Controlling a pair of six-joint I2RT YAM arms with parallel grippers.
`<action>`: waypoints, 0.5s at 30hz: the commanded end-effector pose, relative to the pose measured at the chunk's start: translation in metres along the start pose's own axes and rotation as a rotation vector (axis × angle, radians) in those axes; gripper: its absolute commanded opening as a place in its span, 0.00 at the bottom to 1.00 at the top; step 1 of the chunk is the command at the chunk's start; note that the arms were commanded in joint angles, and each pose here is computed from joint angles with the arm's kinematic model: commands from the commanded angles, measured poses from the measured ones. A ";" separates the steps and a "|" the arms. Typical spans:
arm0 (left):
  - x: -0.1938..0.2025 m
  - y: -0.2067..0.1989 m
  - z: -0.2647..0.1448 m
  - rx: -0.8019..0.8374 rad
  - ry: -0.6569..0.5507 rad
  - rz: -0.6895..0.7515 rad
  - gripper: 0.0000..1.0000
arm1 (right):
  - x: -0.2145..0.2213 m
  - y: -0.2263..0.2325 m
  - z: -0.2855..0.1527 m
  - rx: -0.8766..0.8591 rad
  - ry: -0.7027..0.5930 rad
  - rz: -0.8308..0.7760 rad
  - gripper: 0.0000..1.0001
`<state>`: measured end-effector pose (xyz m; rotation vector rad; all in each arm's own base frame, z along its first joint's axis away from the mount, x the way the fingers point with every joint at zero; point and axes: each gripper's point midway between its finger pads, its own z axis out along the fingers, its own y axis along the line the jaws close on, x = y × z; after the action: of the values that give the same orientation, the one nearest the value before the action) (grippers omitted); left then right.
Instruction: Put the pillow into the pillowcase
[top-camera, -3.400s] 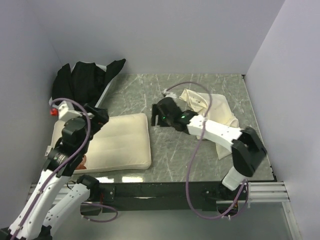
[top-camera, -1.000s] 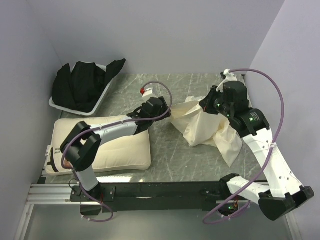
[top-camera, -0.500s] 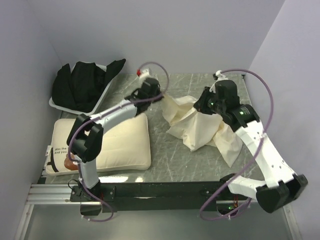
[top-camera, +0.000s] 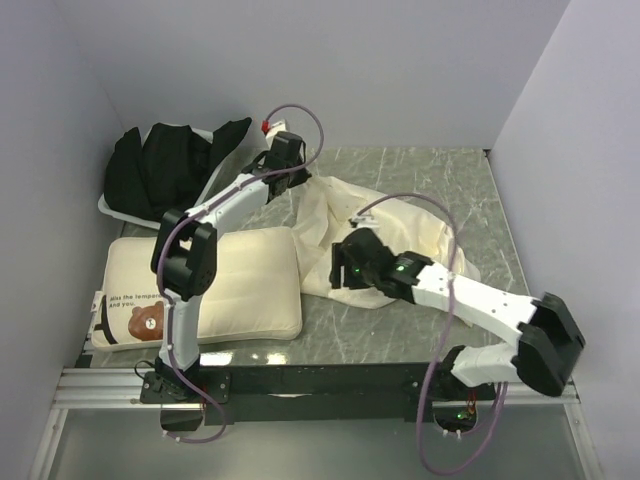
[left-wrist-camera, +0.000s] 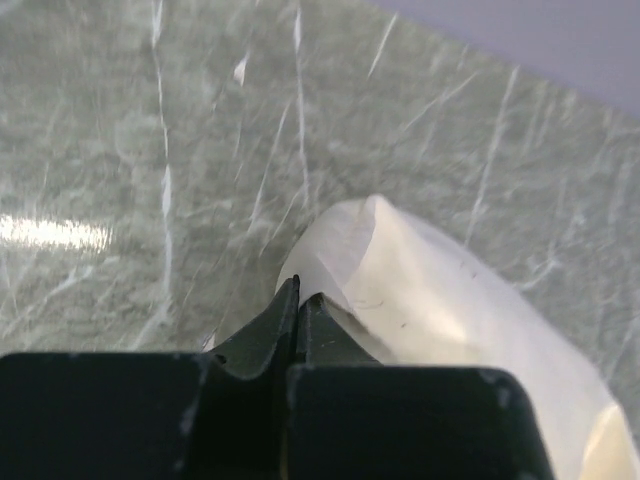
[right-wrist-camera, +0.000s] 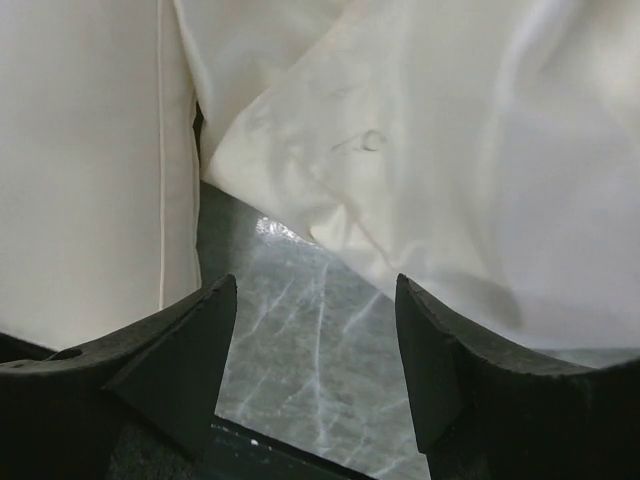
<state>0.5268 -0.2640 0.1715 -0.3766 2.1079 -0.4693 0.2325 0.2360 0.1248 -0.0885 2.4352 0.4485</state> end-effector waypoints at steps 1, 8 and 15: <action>-0.014 -0.014 -0.005 0.044 -0.002 0.030 0.01 | -0.019 0.036 0.027 -0.007 -0.108 0.026 0.71; -0.011 -0.008 -0.005 0.036 0.013 0.045 0.01 | -0.038 0.060 0.072 0.071 -0.113 -0.056 0.73; -0.011 -0.005 -0.006 0.034 0.020 0.054 0.01 | -0.032 0.054 0.118 0.200 -0.024 -0.057 0.70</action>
<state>0.5239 -0.2616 0.1506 -0.3280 2.1809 -0.4415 0.3046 0.3337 0.0843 -0.1200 2.4185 0.3039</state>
